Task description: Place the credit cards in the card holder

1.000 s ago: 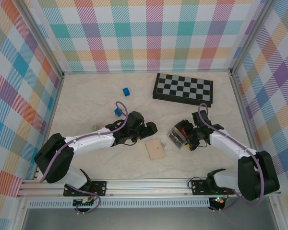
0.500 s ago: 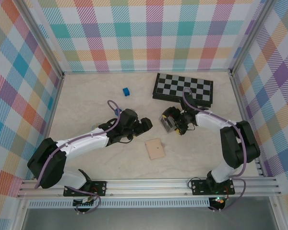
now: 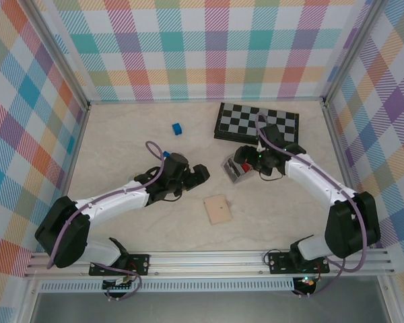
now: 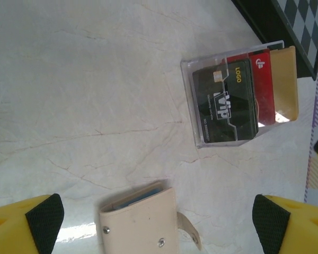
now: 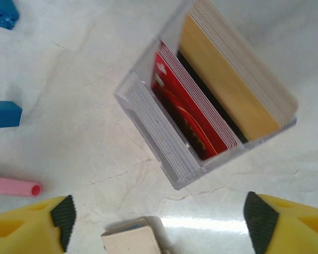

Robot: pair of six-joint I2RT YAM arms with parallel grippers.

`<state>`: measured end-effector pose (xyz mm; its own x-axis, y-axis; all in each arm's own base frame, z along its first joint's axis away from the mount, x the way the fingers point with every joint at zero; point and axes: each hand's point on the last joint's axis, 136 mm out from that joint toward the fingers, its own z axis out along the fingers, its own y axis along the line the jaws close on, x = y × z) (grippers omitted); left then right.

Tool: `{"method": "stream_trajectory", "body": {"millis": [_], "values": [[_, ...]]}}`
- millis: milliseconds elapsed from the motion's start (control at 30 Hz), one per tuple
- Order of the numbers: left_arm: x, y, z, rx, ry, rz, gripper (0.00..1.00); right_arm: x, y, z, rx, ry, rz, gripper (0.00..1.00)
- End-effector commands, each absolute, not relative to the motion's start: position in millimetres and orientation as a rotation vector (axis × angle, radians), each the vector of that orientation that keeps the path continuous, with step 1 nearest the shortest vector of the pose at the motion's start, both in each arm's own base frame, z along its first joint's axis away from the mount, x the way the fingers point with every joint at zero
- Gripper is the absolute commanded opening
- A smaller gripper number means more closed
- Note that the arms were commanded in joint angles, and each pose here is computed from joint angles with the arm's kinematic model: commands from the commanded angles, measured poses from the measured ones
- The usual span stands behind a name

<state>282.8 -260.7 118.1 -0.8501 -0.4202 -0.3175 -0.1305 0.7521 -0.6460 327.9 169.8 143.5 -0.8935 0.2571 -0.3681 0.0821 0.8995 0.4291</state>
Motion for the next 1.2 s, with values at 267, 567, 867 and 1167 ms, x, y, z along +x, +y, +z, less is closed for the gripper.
{"method": "stream_trajectory", "body": {"millis": [267,567,867,1167], "values": [[300.4,-269.0,109.3,-0.442,2.495,-0.931,1.00,351.9,188.5,116.6,-0.360,2.723,-0.006,0.59],[296.0,-266.2,101.4,-0.476,2.495,-0.949,1.00,363.7,193.7,89.5,-0.470,2.739,-0.191,0.56],[294.6,-265.2,101.2,-0.479,2.497,-0.947,1.00,365.2,196.5,73.0,-0.523,2.758,-0.267,0.57],[292.6,-262.8,102.9,-0.481,2.495,-0.945,1.00,375.7,179.1,80.1,-0.494,2.688,-0.448,0.55]]}}
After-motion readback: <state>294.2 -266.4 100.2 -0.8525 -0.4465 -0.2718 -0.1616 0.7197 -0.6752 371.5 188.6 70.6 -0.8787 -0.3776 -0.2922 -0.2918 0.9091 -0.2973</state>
